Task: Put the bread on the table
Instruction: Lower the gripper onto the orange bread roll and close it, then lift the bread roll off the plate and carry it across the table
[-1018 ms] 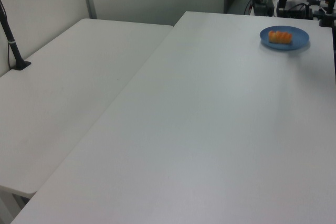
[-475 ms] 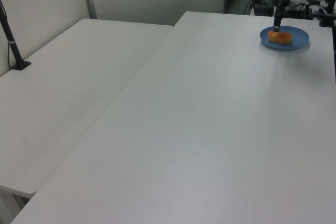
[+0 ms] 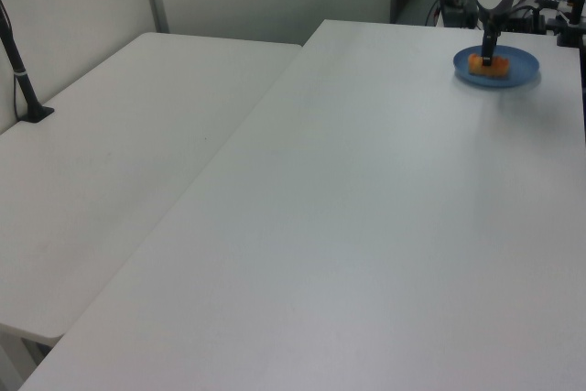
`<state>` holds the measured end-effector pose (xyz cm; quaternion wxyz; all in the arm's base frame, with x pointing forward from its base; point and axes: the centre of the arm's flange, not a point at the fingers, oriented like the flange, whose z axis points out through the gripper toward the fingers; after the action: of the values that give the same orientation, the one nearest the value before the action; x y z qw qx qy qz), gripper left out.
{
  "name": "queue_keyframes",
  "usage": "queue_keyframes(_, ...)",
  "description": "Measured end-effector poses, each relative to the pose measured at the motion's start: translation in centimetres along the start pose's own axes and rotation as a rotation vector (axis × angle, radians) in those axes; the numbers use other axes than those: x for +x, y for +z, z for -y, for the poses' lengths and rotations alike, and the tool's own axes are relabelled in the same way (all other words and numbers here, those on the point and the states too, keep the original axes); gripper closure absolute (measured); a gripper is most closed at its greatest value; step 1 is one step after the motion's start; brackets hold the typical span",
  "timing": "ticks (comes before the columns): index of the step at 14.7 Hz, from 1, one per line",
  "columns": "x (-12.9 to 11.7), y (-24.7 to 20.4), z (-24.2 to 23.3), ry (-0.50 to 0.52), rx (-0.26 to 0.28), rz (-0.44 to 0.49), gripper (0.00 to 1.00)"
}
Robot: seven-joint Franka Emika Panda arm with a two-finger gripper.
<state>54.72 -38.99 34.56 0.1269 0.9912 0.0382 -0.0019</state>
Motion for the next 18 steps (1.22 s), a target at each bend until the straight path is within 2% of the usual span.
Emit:
queue_keyframes(2,0.0,0.6,0.2,-0.002,-0.002,0.001,0.31)
queue_keyframes(3,-0.1,0.9,0.2,-0.003,-0.001,0.003,0.38)
queue_keyframes(4,-0.1,1.0,0.3,-0.003,0.000,0.005,0.38)
queue_keyframes(5,-0.1,1.0,0.3,-0.003,0.001,0.006,0.43)
queue_keyframes(6,-0.1,1.0,0.3,-0.003,0.001,0.006,0.59)
queue_keyframes(8,-0.1,1.0,0.3,-0.004,0.001,0.006,0.80)
queue_keyframes(9,-0.1,1.0,0.3,-0.009,0.001,0.006,0.87)
queue_keyframes(15,-0.4,-0.2,0.0,-0.024,0.010,0.008,0.89)
queue_keyframes(16,-0.5,-1.2,0.0,-0.023,0.020,0.011,0.91)
queue_keyframes(18,-0.4,-6.2,0.7,-0.033,0.052,0.002,0.92)
